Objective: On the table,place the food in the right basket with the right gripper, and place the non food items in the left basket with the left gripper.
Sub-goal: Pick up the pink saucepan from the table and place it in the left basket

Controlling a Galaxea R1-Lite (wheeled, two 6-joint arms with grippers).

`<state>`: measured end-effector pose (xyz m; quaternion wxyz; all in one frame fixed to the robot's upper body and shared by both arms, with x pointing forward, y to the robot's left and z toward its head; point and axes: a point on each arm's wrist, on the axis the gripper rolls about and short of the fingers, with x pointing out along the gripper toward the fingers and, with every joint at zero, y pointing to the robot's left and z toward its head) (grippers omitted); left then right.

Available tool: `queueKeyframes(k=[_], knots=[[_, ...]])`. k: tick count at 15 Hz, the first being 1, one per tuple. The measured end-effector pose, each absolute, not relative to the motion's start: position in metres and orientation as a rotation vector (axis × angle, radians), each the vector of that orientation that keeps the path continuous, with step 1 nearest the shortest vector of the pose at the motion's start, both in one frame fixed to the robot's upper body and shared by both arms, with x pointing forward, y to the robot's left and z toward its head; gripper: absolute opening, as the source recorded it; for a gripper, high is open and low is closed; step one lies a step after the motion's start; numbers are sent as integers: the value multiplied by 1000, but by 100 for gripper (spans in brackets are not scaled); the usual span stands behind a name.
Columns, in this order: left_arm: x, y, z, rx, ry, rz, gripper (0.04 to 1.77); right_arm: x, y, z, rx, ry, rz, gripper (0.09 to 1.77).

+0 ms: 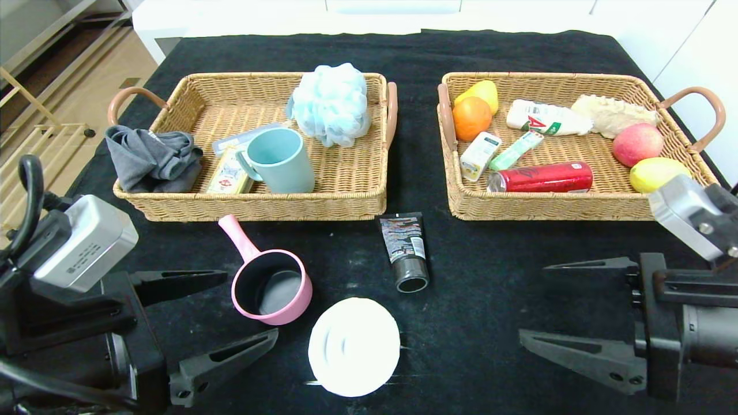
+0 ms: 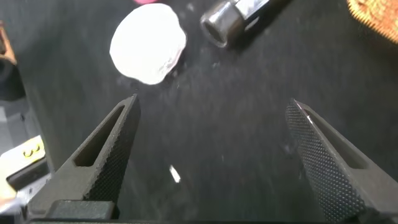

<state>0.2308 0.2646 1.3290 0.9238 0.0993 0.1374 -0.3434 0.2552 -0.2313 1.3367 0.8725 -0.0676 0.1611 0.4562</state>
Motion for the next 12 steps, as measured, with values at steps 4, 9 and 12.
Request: queueKeyframes(k=[4,9,12], knots=[[231,264,1329,221,281,-679,172,250,-239,1334,-130,215,946,170],[230,260,1330,239,278,-634,172,247,-241,1327,-130,225,948,170],[231,261,1336,243,258,-581,172,243,-243,1327,-129,221,948,170]])
